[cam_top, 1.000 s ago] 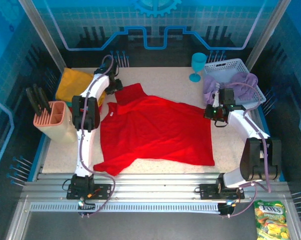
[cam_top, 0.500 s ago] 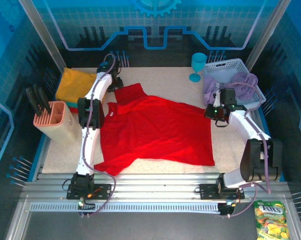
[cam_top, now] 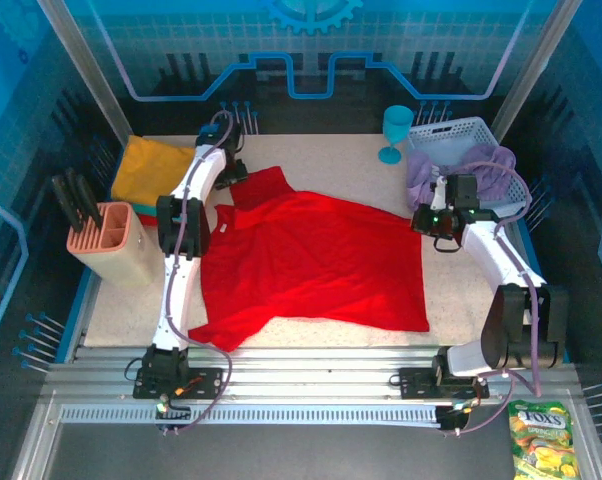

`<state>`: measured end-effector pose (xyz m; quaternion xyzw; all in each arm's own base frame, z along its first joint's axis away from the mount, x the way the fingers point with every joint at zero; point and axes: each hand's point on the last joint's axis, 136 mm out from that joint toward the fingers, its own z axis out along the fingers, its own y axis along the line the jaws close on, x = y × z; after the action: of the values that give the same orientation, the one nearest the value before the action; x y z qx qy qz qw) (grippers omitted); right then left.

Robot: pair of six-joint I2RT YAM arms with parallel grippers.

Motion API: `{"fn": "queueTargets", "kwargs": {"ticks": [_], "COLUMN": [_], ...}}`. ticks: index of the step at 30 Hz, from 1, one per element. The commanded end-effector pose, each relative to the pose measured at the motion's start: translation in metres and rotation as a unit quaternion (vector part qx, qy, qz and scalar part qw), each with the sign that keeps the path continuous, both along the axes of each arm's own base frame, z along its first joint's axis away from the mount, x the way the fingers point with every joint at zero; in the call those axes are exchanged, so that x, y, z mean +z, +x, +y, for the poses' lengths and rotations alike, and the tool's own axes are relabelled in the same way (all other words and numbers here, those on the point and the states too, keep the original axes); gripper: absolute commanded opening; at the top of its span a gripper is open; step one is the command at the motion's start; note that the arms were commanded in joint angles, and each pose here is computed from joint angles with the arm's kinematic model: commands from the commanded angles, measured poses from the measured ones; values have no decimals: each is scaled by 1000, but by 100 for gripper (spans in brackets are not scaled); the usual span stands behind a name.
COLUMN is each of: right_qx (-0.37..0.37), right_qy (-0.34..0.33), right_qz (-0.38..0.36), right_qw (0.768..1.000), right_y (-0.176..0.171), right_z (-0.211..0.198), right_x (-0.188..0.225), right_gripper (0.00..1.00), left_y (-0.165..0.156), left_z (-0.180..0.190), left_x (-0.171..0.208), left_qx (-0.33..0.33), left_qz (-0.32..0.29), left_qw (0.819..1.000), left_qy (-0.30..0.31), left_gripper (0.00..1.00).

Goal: Fold and stack the t-shirts

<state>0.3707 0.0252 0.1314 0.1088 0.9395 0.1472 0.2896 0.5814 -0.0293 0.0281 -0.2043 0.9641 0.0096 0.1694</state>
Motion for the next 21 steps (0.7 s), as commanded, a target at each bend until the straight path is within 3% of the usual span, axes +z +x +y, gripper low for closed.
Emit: {"fn": "queueTargets", "kwargs": {"ticks": [1,10,14,21], "right_qx": [-8,-15,-15,-23], "right_qy": [9,19,21,22], "right_qz": [-19,-25,-25,-22], "right_qw": [1000,999,999,999], "right_y": [1,1,1,3], "right_z": [-5,-10,-10,-11], "right_x": [16,21,21,19], "right_gripper": [0,0,0,0], "left_y": [-8,-12,-10,-2], "left_z": [-7,-7,-9,-22], "left_x": [-22,-31,-22,9], "left_qx": [-4,0,-6,-30], "left_qz": [24,33,25,-19], "left_qw": [1000,999,1000,999], "left_qy": [-1,-5,-7,-22], "left_gripper": [44,27,8,4]}}
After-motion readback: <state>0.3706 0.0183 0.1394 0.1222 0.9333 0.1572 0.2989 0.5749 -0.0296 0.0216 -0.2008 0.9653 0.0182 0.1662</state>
